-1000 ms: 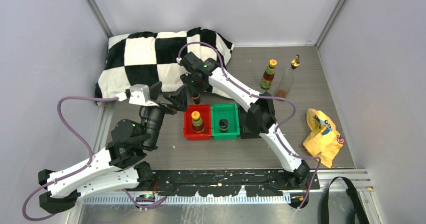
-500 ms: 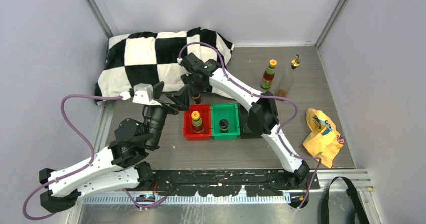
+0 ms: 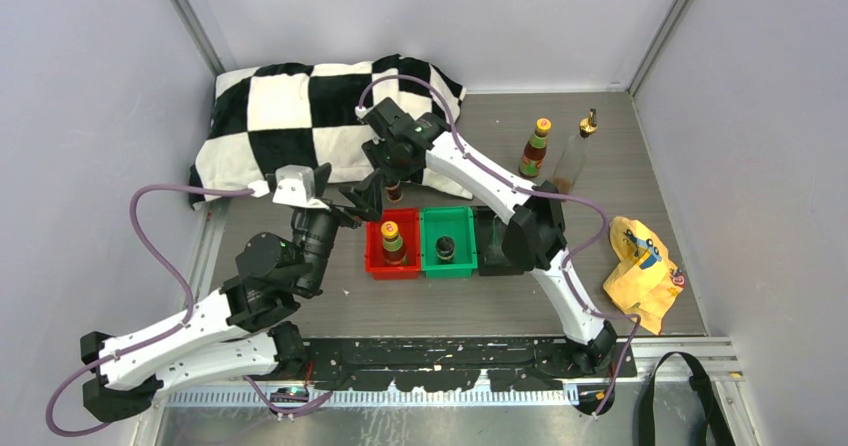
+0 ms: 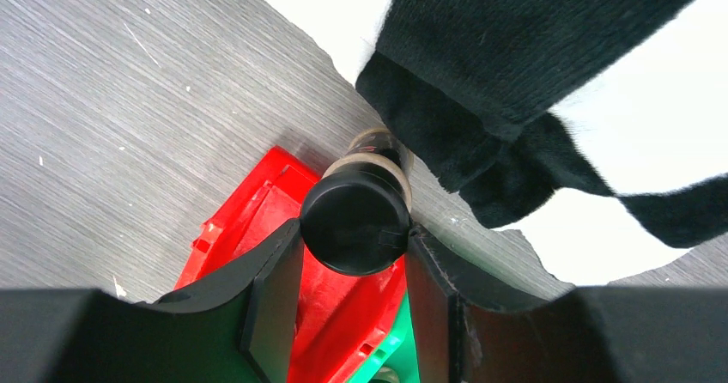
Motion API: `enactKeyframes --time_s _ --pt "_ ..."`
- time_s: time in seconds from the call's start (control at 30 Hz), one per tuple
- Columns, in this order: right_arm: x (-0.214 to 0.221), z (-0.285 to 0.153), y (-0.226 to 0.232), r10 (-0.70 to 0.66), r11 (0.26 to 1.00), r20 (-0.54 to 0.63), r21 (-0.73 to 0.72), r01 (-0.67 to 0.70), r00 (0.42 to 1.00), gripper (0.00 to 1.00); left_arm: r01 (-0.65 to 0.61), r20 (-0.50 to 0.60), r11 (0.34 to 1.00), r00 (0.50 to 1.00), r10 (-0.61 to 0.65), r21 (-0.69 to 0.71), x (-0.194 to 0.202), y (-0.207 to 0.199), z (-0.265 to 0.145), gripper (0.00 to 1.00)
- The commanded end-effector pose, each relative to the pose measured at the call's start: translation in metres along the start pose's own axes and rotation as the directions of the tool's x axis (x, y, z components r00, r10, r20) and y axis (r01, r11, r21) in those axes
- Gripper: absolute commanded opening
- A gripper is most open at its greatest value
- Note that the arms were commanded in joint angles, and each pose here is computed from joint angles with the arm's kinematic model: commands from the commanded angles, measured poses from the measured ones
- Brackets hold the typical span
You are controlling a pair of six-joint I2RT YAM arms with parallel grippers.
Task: Organize the condiment bottles
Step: Pick up the bottle from the center of the board, then place the bottle in the storage box.
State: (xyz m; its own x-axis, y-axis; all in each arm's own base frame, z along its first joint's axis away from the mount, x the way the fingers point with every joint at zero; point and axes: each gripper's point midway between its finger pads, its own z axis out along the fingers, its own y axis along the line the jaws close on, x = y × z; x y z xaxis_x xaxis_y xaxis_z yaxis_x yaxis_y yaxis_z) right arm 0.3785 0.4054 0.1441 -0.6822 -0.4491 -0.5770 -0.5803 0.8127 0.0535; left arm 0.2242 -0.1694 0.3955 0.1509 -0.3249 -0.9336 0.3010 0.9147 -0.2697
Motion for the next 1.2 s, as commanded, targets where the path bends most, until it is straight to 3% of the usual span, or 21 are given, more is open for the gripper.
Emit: enactKeyframes --time_s 0.0,0.6,1.17 --pt "-0.041 -0.05 0.002 -0.008 1.0 0.159 -0.017 0.011 0.987 0.01 0.044 0.029 0.999 0.999 -0.043 -0.015 -0.018 -0.001 0.002 1.0" --pt "-0.046 -0.114 -0.012 0.009 1.0 0.241 0.024 -0.015 0.971 0.01 0.018 0.036 0.999 0.999 -0.017 -0.034 -0.038 0.005 0.001 1.0" --pt "-0.004 -0.174 -0.032 0.034 0.991 0.256 0.115 -0.066 0.966 0.01 -0.002 0.0 1.0 1.0 0.002 -0.021 -0.037 0.003 0.0 1.0"
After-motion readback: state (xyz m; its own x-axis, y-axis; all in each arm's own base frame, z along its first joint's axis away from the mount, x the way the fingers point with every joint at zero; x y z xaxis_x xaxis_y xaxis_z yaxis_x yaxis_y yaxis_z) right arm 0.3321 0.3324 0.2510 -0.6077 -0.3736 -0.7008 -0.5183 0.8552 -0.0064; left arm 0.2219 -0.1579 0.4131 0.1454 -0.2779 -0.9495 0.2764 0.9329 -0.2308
